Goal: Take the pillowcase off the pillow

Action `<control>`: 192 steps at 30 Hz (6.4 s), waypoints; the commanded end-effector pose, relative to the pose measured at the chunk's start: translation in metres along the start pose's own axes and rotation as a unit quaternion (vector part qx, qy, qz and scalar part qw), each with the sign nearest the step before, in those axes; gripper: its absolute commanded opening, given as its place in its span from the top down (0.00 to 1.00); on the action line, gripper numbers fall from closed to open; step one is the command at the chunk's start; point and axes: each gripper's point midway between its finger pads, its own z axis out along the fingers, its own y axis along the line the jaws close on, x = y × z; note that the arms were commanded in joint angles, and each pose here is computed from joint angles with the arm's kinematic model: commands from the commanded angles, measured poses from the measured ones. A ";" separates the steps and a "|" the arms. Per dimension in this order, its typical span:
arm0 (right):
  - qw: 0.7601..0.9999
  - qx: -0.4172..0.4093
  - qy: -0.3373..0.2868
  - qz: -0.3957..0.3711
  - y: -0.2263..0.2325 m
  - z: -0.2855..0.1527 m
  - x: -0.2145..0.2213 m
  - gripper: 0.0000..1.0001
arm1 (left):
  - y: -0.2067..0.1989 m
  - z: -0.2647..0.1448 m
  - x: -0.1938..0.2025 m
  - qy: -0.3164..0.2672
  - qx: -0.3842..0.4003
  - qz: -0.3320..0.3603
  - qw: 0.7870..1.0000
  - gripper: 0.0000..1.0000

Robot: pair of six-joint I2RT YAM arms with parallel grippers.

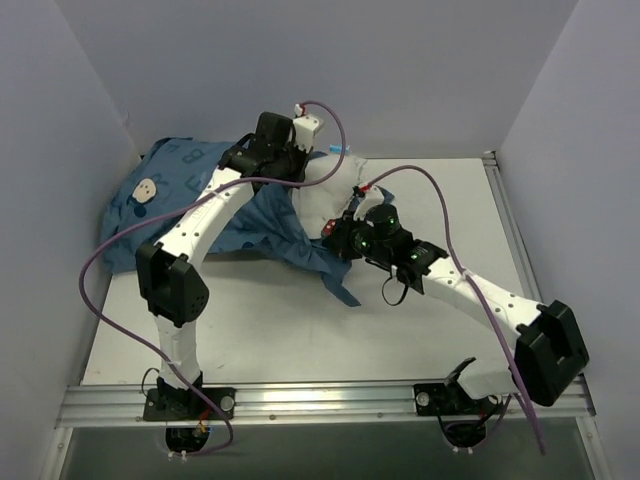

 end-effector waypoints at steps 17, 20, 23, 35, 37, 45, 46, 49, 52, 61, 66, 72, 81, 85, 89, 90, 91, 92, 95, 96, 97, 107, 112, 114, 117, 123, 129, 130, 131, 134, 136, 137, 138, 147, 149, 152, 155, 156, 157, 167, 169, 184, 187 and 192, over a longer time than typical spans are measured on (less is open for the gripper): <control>0.993 0.017 0.113 0.029 -0.074 -0.016 0.104 1.00 | 0.068 -0.119 -0.147 -0.225 -0.062 -0.072 0.970 0.98; 0.995 0.017 0.093 0.031 -0.082 -0.002 0.089 1.00 | 0.059 -0.127 -0.145 -0.226 -0.036 -0.081 0.970 0.98; 0.995 0.004 0.093 0.024 -0.082 0.010 0.076 1.00 | 0.051 -0.123 -0.135 -0.213 -0.026 -0.082 0.973 0.98; 0.997 0.028 -0.015 -0.071 -0.043 -0.067 -0.028 0.32 | 0.022 -0.072 -0.098 -0.157 0.006 -0.084 0.984 0.98; 0.998 0.007 -0.021 -0.058 -0.029 -0.068 -0.037 0.30 | 0.016 -0.069 -0.100 -0.157 0.010 -0.078 0.984 0.98; 0.995 -0.084 -0.037 0.036 0.027 -0.029 -0.037 0.00 | 0.011 -0.070 -0.100 -0.157 0.010 -0.074 0.985 0.98; 0.995 -0.089 -0.035 0.040 0.031 -0.025 -0.035 0.00 | 0.011 -0.070 -0.100 -0.157 0.010 -0.073 0.985 0.98; 0.996 -0.067 -0.023 0.050 0.025 -0.009 -0.026 0.00 | 0.009 -0.072 -0.101 -0.158 0.011 -0.072 0.985 0.98; 0.995 -0.068 -0.036 0.062 0.020 -0.002 -0.027 0.00 | 0.009 -0.073 -0.100 -0.158 0.013 -0.070 0.985 0.98; 0.992 -0.033 -0.045 0.116 -0.018 0.016 -0.018 0.00 | 0.004 -0.075 -0.104 -0.163 0.021 -0.066 0.984 0.98; 0.986 -0.052 -0.073 0.143 -0.026 0.017 -0.027 0.00 | 0.001 -0.075 -0.103 -0.161 0.029 -0.064 0.984 0.98; 0.988 -0.072 -0.060 0.122 -0.011 0.039 -0.021 0.00 | -0.017 -0.070 -0.102 -0.156 0.051 -0.057 0.985 0.98; 0.979 -0.136 -0.082 0.124 0.012 0.047 -0.036 0.15 | -0.038 -0.070 -0.101 -0.153 0.081 -0.036 0.984 0.98; 0.978 -0.153 -0.073 0.119 0.019 0.048 -0.037 0.40 | -0.041 -0.064 -0.094 -0.143 0.090 -0.039 0.985 0.98; 0.977 -0.159 -0.068 0.124 0.022 0.049 -0.038 1.00 | -0.039 -0.055 -0.083 -0.124 0.086 -0.031 0.988 0.98; 0.977 -0.160 -0.067 0.124 0.023 0.048 -0.038 1.00 | -0.037 -0.051 -0.075 -0.108 0.083 -0.021 0.990 0.78; 0.977 -0.160 -0.066 0.126 0.023 0.048 -0.038 1.00 | -0.036 -0.050 -0.070 -0.100 0.082 -0.016 0.991 0.57; 0.976 -0.161 -0.065 0.127 0.024 0.047 -0.038 1.00 | -0.035 -0.050 -0.067 -0.095 0.081 0.000 0.992 0.37; 0.974 -0.157 -0.068 0.147 0.024 0.047 -0.042 1.00 | -0.037 -0.057 -0.055 -0.073 0.088 0.029 0.993 0.06; 0.973 -0.158 -0.073 0.152 0.025 0.047 -0.045 1.00 | -0.038 -0.066 -0.050 -0.064 0.092 0.041 0.993 0.06; 0.971 -0.160 -0.078 0.159 0.026 0.047 -0.048 1.00 | -0.040 -0.073 -0.052 -0.066 0.096 0.048 0.992 0.06; 0.949 -0.206 -0.142 0.194 0.072 0.036 -0.091 1.00 | -0.026 -0.114 0.043 0.036 0.057 0.088 0.994 0.09; 0.944 -0.216 -0.140 0.204 0.082 0.042 -0.089 1.00 | -0.033 -0.123 0.065 0.039 0.064 0.084 0.994 0.10; 0.944 -0.220 -0.140 0.204 0.087 0.043 -0.089 1.00 | -0.028 -0.117 0.073 0.045 0.053 0.089 0.994 0.09; 0.945 -0.217 -0.141 0.198 0.090 0.043 -0.089 1.00 | -0.019 -0.105 0.087 0.063 0.032 0.094 0.993 0.11; 0.948 -0.212 -0.145 0.188 0.090 0.038 -0.092 1.00 | -0.013 -0.095 0.107 0.084 0.024 0.095 0.992 0.61; 0.953 -0.210 -0.147 0.164 0.076 0.019 -0.097 1.00 | 0.024 -0.106 0.133 0.109 -0.012 0.081 0.991 0.98; 0.957 -0.199 -0.136 0.161 0.069 0.019 -0.092 1.00 | 0.045 -0.108 0.139 0.113 -0.035 0.075 0.990 0.98; 0.961 -0.189 -0.126 0.157 0.061 0.017 -0.085 1.00 | 0.059 -0.114 0.141 0.113 -0.057 0.073 0.989 0.98; 0.970 -0.168 -0.096 0.144 0.031 0.004 -0.065 1.00 | 0.111 -0.128 0.154 0.115 -0.114 0.056 0.985 0.98; 0.976 -0.153 -0.079 0.134 0.014 -0.010 -0.056 1.00 | 0.137 -0.132 0.161 0.116 -0.139 0.045 0.982 0.98; 0.979 -0.144 -0.066 0.131 0.007 -0.013 -0.046 1.00 | 0.159 -0.138 0.170 0.124 -0.159 0.031 0.979 0.98; 0.982 -0.132 -0.049 0.127 -0.001 -0.015 -0.032 1.00 | 0.169 -0.139 0.175 0.126 -0.168 0.024 0.977 0.98; 0.991 -0.060 0.040 0.114 -0.060 -0.060 0.033 1.00 | 0.305 -0.170 0.221 0.124 -0.299 -0.086 0.942 0.98; 0.990 -0.049 0.053 0.120 -0.069 -0.066 0.046 1.00 | 0.319 -0.173 0.230 0.124 -0.304 -0.102 0.939 0.98; 0.989 -0.049 0.066 0.120 -0.069 -0.067 0.058 1.00 | 0.285 -0.165 0.232 0.103 -0.222 -0.093 0.965 0.98; 0.987 -0.052 0.095 0.120 -0.061 -0.062 0.078 1.00 | 0.217 -0.156 0.222 0.061 -0.104 -0.060 0.991 0.98; 0.988 -0.041 0.112 0.102 -0.064 -0.058 0.088 1.00 | 0.201 -0.158 0.220 0.053 -0.075 -0.050 0.994 0.96; 0.983 -0.037 0.152 0.093 -0.060 -0.060 0.109 1.00 | 0.179 -0.166 0.220 0.053 -0.039 -0.031 0.997 0.83; 0.960 -0.004 0.279 -0.003 -0.060 -0.073 0.169 1.00 | 0.063 -0.212 0.131 -0.066 0.162 0.021 0.984 0.20; 0.955 0.000 0.295 -0.015 -0.060 -0.074 0.178 1.00 | 0.057 -0.190 0.093 -0.069 0.132 0.031 0.988 0.20; 0.941 0.014 0.337 -0.028 -0.064 -0.077 0.233 1.00 | -0.040 0.011 0.020 0.045 0.087 0.135 0.986 0.17; 0.942 0.013 0.334 -0.029 -0.063 -0.077 0.232 1.00 | -0.035 0.027 0.018 0.046 0.063 0.125 0.989 0.30; 0.942 0.011 0.333 -0.024 -0.062 -0.080 0.232 1.00 | -0.028 0.037 0.014 0.049 0.047 0.124 0.990 0.79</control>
